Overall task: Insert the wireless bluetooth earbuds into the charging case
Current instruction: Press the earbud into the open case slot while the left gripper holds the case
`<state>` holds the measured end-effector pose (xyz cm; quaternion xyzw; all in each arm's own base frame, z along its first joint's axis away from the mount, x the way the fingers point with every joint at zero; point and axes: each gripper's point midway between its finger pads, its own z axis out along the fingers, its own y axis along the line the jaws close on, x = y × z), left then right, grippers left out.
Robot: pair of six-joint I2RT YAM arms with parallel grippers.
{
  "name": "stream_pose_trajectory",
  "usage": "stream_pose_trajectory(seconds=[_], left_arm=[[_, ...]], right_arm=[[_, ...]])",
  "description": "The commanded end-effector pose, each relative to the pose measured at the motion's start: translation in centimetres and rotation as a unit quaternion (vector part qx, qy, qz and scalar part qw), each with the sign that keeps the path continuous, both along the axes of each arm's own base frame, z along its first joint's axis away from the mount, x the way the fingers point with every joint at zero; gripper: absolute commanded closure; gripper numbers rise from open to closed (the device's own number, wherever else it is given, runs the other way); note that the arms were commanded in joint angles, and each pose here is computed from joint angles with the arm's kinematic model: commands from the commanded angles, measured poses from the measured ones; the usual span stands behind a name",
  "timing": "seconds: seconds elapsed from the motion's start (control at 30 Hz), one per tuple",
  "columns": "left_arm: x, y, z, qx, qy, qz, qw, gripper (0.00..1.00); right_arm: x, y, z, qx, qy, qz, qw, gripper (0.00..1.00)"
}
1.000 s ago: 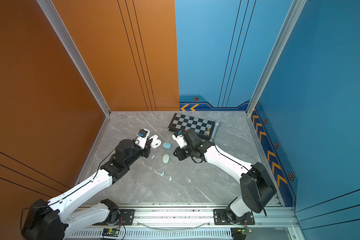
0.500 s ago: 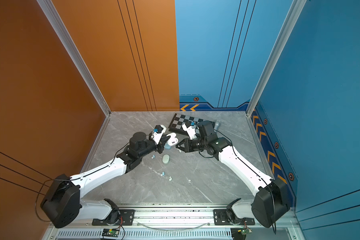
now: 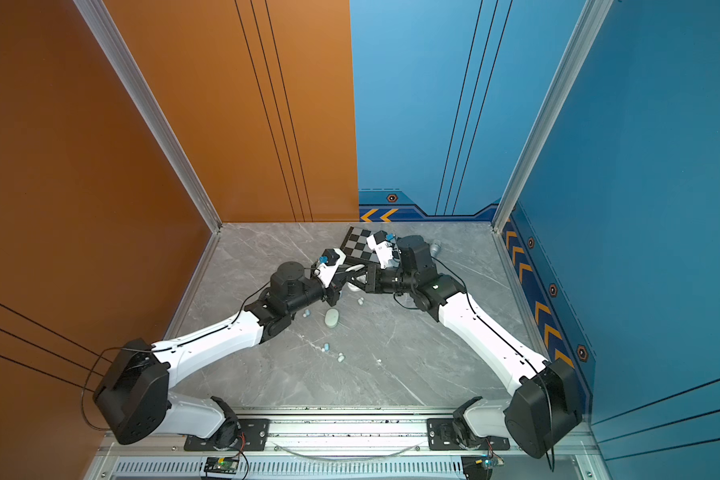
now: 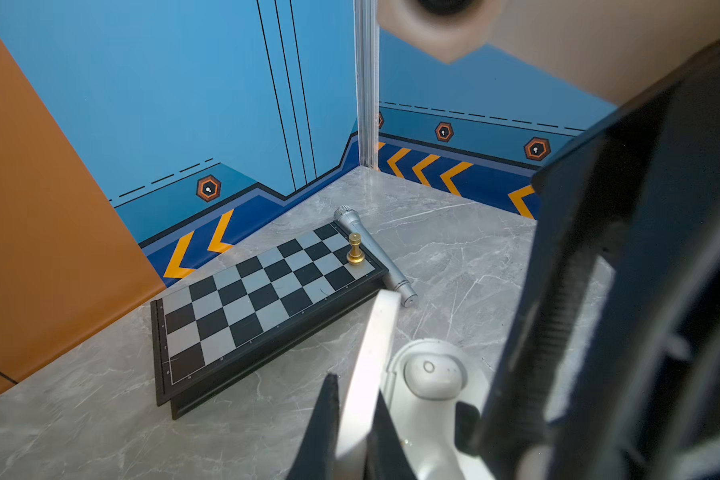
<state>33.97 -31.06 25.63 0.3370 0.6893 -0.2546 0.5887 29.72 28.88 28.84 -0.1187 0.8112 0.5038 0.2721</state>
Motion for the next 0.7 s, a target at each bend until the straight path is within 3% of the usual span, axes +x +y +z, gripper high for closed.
stream_pose_trajectory(seconds=[0.0,0.67], left_arm=[[-0.5,-0.6,2.7,-0.025,-0.024,-0.017,0.999,1.0],[-0.9,-0.8,4.8,-0.043,-0.04,-0.025,0.998,1.0]], right_arm=[[1.4,-0.2,0.2,0.008,-0.012,-0.03,0.999,0.87],[2.5,-1.2,-2.6,-0.001,0.011,-0.065,0.998,0.87]])
